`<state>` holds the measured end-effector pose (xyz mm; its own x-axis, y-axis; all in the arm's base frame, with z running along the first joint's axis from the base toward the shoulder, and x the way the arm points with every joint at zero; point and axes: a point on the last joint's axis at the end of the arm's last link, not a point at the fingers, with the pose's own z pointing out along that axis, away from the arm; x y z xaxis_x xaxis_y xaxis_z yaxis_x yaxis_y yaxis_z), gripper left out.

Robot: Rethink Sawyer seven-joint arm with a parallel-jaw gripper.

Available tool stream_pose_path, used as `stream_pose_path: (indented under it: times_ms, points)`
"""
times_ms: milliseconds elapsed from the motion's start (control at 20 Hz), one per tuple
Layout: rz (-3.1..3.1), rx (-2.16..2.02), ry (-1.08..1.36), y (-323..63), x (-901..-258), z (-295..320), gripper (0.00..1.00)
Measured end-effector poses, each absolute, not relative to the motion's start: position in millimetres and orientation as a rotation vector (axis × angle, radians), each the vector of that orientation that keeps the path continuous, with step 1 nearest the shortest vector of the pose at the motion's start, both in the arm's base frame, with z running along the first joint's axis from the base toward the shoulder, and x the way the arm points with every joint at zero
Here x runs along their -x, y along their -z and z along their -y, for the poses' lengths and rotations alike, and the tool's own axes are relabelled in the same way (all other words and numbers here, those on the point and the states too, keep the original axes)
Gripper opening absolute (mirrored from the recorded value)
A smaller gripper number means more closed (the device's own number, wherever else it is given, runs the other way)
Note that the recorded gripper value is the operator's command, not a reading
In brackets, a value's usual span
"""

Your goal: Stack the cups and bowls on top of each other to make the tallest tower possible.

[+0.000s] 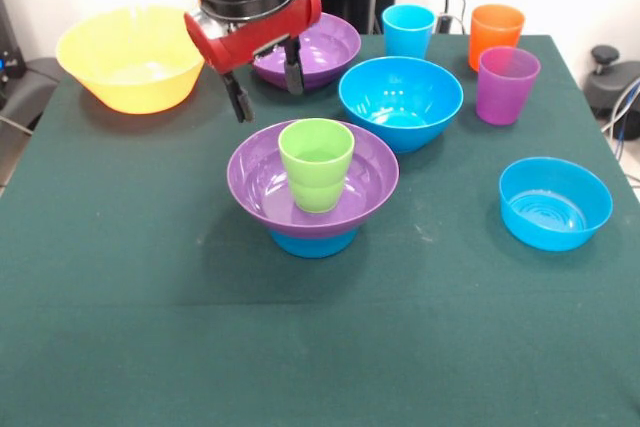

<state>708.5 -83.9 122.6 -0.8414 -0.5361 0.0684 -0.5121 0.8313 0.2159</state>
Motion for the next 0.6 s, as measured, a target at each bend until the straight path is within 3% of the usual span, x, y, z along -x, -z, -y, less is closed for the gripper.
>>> stream_pose_path:
  times_ms: [600]
  points:
    - [2.769, -0.768, 0.295, -146.3, -720.2, 93.4, 1.0]
